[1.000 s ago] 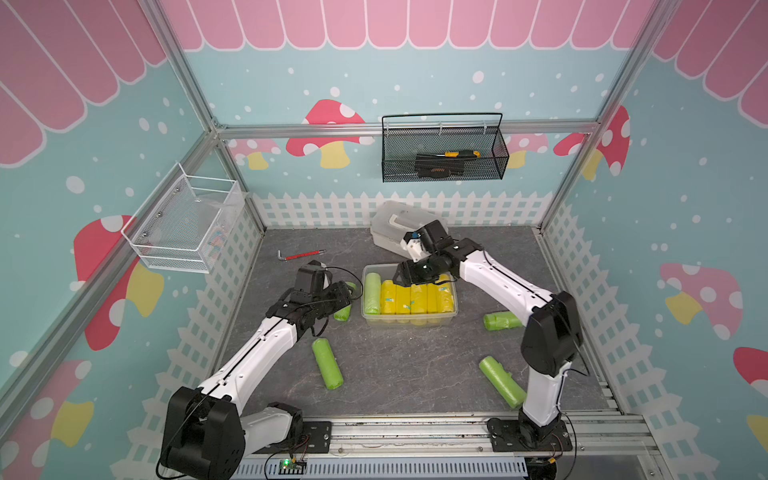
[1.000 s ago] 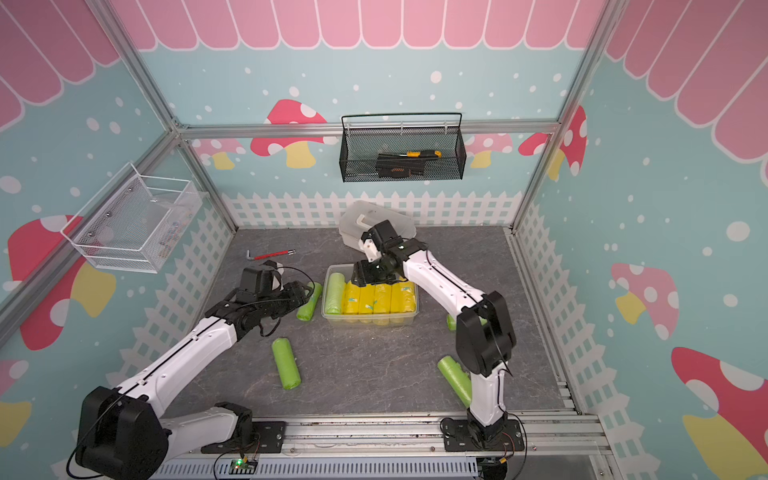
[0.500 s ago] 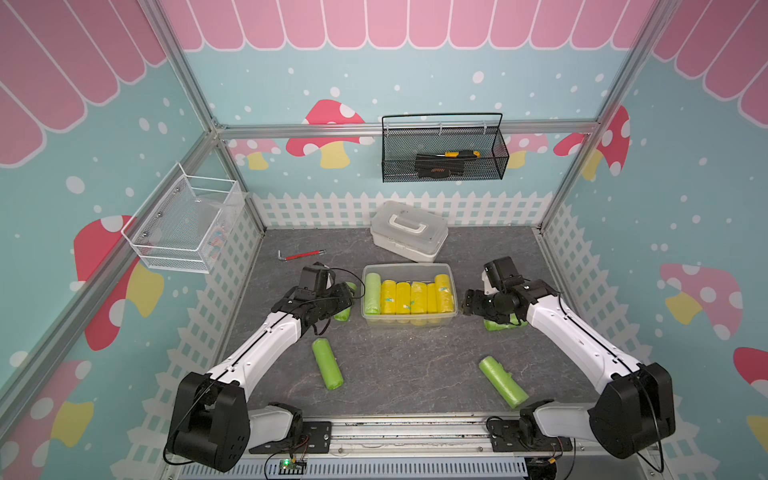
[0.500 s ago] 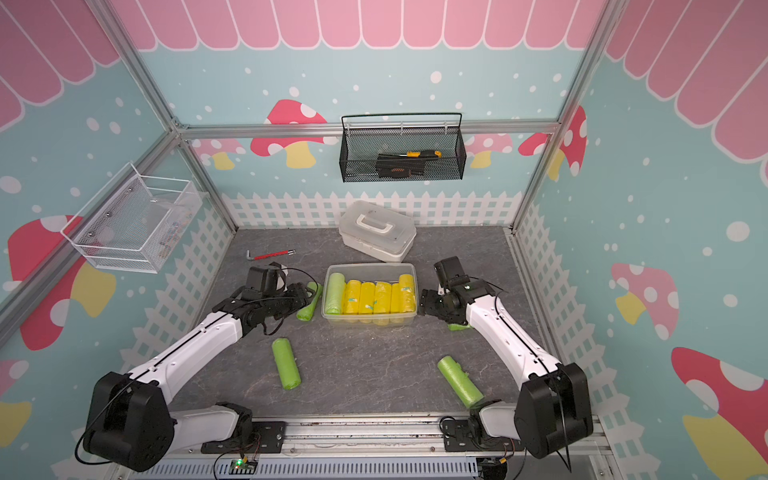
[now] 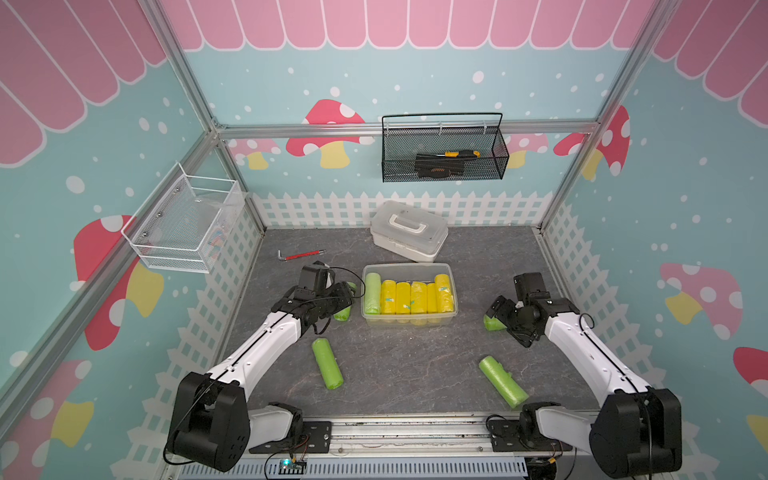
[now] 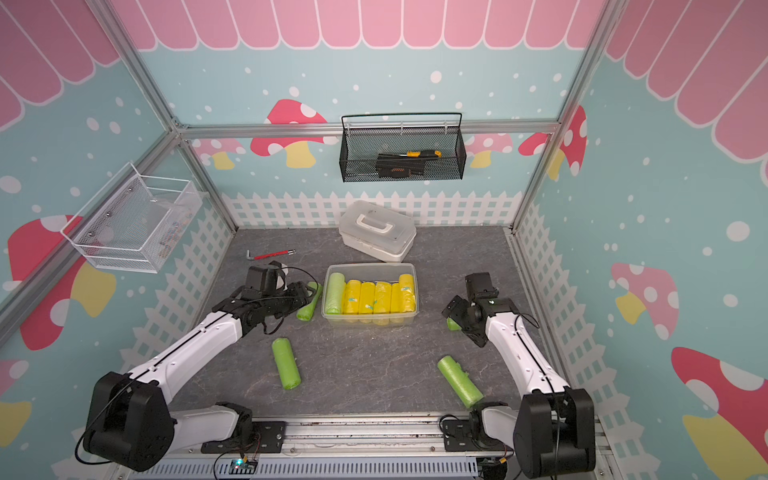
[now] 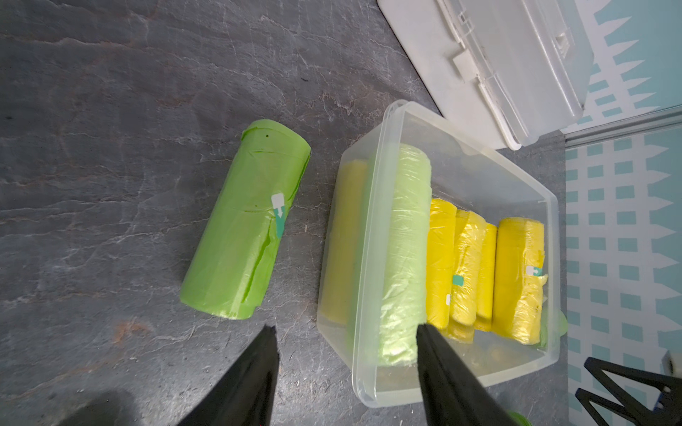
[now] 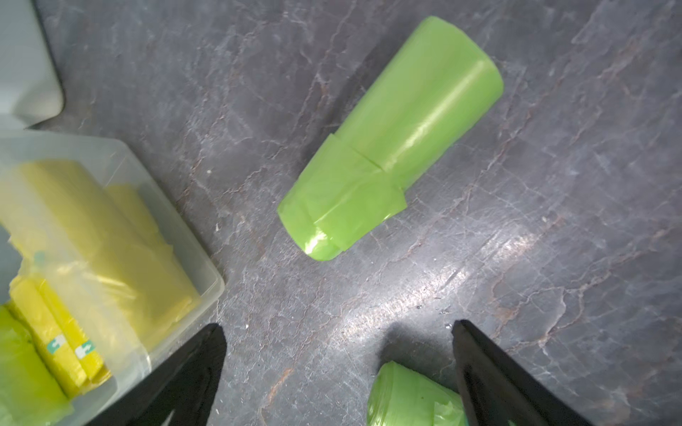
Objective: Put the roll of trash bags into the storage box
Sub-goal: Pick up the roll of trash bags from the center of the board, then place the roll of trash bags in the storage box.
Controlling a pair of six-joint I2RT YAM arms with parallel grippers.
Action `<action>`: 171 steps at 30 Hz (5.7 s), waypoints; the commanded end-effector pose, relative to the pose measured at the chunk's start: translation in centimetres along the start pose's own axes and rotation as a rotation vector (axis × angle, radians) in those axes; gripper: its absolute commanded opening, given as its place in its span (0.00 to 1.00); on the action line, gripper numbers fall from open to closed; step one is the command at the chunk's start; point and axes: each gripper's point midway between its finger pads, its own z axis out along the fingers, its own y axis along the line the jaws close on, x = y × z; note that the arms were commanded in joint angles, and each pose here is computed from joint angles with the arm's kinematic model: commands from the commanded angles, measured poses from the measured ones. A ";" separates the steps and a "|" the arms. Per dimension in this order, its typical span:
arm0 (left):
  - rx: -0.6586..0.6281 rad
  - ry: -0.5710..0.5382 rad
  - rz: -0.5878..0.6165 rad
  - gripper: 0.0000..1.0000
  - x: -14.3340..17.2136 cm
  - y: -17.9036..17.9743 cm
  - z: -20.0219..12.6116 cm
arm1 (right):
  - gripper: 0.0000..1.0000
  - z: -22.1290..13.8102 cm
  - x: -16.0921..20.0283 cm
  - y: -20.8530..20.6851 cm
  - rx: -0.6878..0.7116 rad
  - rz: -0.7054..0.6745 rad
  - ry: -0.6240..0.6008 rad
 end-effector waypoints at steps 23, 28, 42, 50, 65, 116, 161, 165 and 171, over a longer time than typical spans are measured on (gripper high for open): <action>0.029 -0.030 0.000 0.62 -0.3 -0.4 -0.9 | 0.97 6.0 -4.0 -1.7 0.074 0.382 0.067; 0.028 -0.034 0.000 0.62 -0.3 -0.4 -1.1 | 0.94 7.0 -4.0 -1.8 0.097 0.357 0.085; 0.031 -0.041 0.000 0.62 -0.3 -0.4 -1.4 | 0.83 7.8 -4.8 -1.0 0.055 0.226 0.093; 0.031 -0.042 -0.003 0.62 -0.3 -0.4 -1.4 | 0.75 7.8 -4.9 -1.2 0.061 0.151 0.089; 0.025 -0.052 -0.006 0.62 -0.2 -0.1 -1.8 | 0.55 8.4 -4.8 -1.1 0.064 0.007 0.121; 0.016 -0.057 -0.060 0.62 -1.4 0.3 -1.6 | 0.39 -4.1 5.4 26.2 -0.479 -0.759 0.182; 0.004 -0.056 -0.068 0.62 -0.7 1.0 -1.9 | 0.41 7.4 17.1 30.8 -0.481 -0.805 0.498; 0.002 -0.056 -0.070 0.62 -0.7 1.0 -1.8 | 0.46 6.9 17.1 31.2 -0.497 -0.808 0.495; 0.001 -0.053 -0.070 0.62 -0.6 1.0 -1.8 | 0.54 5.9 16.9 31.4 -0.514 -0.818 0.485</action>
